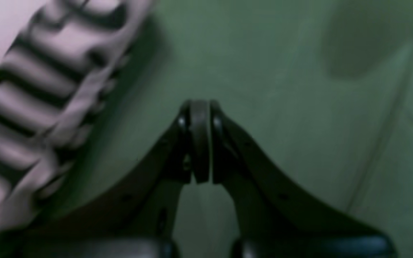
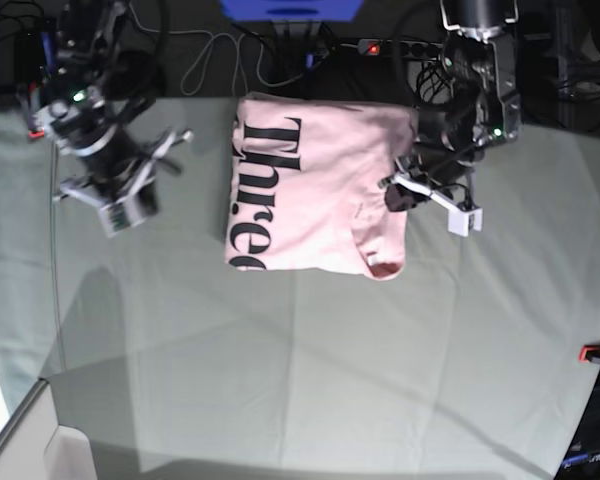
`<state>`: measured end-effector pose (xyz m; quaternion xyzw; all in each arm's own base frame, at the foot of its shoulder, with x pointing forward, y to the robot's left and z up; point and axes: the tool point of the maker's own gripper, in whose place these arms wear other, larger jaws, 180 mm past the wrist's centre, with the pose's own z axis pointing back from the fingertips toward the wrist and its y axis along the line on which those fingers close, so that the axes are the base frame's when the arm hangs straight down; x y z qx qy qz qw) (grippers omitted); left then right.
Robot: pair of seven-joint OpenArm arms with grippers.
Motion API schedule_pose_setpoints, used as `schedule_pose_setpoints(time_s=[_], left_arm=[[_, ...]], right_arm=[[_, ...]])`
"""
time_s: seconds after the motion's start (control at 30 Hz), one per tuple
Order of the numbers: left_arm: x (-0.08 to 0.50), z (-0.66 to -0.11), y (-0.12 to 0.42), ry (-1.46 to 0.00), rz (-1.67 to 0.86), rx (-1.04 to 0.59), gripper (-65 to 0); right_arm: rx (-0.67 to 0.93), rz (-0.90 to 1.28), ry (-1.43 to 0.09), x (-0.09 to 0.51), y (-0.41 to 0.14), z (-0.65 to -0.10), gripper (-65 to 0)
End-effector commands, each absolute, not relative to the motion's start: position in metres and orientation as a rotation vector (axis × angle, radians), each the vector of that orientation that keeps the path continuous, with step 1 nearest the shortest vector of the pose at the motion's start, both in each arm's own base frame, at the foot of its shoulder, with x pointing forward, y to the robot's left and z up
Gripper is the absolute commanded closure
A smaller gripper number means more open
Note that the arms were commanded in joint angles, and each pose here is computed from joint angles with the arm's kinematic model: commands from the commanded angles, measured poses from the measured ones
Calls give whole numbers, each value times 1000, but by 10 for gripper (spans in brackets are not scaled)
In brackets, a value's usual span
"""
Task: Layout the t-shirt on the table in an organized manner, then fold the t-shirt properly
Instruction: 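Release the right gripper and press the bundle's side with the left gripper, then push the folded bundle with the left gripper to square it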
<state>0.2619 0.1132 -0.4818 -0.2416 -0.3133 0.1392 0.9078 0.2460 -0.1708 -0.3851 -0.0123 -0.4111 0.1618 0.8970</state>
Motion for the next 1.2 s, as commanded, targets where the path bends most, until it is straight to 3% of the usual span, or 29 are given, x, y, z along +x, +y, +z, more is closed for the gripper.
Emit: schedule_pose_setpoints(time_s=[0.0,0.47,0.73,0.97,1.17], left_arm=[[249,-494,108,-569,242,-463,0],[355,-436,30,-640,-505,-397,0],[408,-376,-58,-787,-1023,-376,0],[395,-408,-116,-665,-1292,-383,0],[395,-423,-135,-691,-1402,-325,0]], right_arm=[[-39,317,-894,251,-177,-375,0],[-188,161,-867,232,-251,-370,0],[-285,52,-848,211,-297,-364,0],[-353,-16,-825,191,-327,-359,0],[-400,-59,-809,176,-346,-355,0]])
